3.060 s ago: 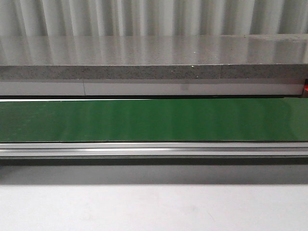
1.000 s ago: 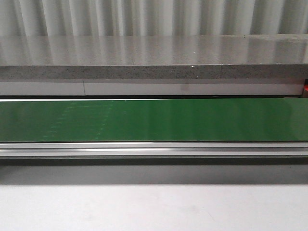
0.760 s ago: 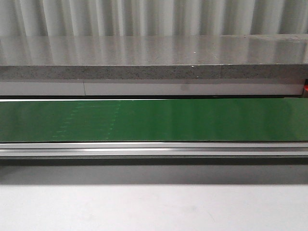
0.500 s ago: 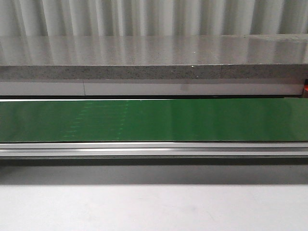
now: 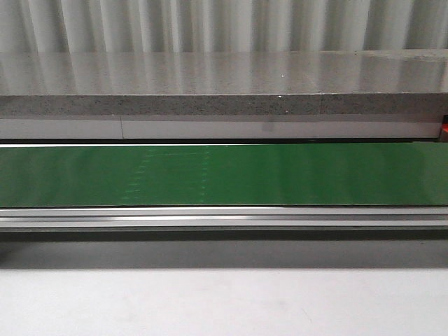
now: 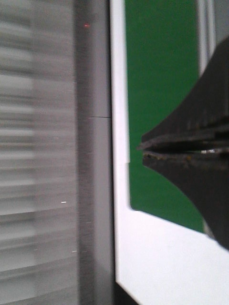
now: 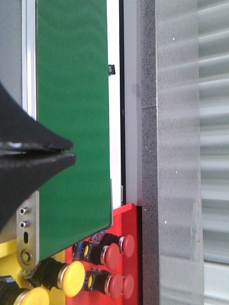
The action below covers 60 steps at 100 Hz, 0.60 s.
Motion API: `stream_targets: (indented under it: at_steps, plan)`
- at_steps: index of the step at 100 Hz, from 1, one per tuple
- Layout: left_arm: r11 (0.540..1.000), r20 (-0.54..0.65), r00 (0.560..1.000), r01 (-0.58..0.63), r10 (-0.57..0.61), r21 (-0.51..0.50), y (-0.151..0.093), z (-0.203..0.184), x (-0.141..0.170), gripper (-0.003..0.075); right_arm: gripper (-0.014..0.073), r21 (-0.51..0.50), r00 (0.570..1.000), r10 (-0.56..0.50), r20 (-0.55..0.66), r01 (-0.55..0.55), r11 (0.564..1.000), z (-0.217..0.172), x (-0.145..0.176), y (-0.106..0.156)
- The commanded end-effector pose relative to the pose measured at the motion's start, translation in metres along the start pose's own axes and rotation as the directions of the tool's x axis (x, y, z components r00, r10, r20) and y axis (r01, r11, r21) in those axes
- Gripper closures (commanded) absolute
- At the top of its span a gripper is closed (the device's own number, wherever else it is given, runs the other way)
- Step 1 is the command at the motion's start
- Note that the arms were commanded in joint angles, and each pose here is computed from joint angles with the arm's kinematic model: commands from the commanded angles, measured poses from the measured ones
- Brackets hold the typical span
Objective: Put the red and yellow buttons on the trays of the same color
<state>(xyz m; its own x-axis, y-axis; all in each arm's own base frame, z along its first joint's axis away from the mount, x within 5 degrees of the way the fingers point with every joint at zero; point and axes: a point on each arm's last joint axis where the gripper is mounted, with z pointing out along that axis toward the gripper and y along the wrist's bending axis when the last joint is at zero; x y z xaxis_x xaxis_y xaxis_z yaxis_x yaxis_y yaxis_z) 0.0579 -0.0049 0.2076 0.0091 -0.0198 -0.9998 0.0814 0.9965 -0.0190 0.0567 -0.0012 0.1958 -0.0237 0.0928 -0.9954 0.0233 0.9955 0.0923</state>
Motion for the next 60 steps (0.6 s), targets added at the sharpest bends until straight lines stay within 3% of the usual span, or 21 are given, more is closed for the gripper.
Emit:
stream_targets:
  at_steps: [1, 60]
  plan:
    - [1.0, 0.033, 0.999, 0.024, -0.024, -0.002, 0.0004, -0.0024, 0.0107, 0.074, 0.066, -0.001, 0.995, -0.009, 0.097, 0.009, 1.0, -0.0014, -0.0079, 0.0003]
    - [1.0, 0.054, 0.998, 0.026, -0.025, -0.004, 0.0007, -0.0018, 0.0084, 0.074, 0.066, -0.001, 0.995, -0.009, 0.096, 0.009, 1.0, -0.0014, -0.0079, 0.0003]
